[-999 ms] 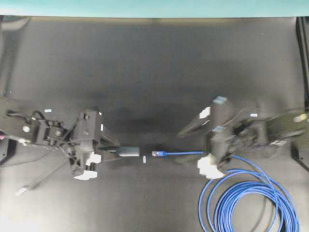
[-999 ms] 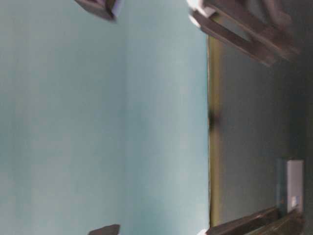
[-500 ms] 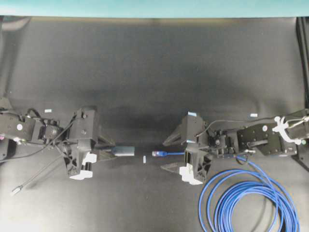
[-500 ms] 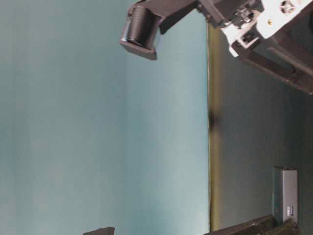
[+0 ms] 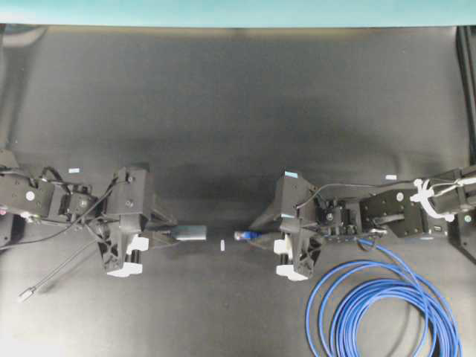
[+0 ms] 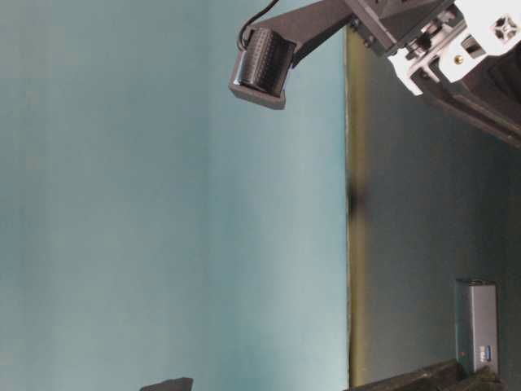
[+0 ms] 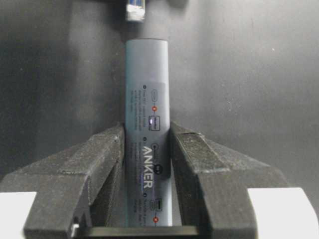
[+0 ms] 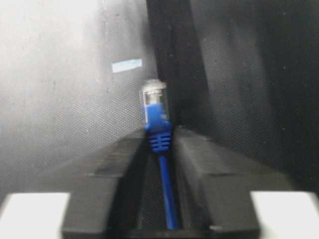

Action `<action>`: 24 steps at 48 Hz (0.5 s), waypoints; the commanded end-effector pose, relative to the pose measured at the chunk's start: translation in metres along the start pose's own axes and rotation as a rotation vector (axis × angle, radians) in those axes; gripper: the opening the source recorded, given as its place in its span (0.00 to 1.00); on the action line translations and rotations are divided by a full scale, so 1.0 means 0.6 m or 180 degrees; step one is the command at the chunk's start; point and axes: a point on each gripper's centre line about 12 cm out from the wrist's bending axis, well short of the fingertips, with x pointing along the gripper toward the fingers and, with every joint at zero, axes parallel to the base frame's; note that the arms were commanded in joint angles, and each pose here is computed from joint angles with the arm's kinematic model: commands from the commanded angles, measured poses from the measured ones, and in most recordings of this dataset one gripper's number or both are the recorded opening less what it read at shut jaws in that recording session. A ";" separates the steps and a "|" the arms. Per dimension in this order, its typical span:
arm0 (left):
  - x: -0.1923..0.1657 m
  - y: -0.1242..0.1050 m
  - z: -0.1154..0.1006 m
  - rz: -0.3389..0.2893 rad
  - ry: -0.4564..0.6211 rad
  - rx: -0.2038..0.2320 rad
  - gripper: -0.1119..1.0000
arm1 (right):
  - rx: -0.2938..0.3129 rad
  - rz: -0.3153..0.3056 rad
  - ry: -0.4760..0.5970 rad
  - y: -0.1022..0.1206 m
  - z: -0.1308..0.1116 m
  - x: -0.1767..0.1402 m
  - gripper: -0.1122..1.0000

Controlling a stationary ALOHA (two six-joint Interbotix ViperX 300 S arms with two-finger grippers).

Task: Insert the LAN cable into the hub.
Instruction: 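Grasp the blue LAN cable plug with the right gripper, then lift hub and plug, aligning the plug with the hub's port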

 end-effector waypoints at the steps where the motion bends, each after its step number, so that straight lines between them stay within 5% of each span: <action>1: -0.002 -0.004 0.017 -0.0024 -0.0100 0.0015 0.35 | -0.0021 0.0043 -0.0020 0.008 0.001 -0.002 0.22; 24: 0.015 0.000 0.075 0.0074 0.0174 0.0153 0.35 | 0.0037 0.0024 0.0045 0.019 0.093 -0.079 0.22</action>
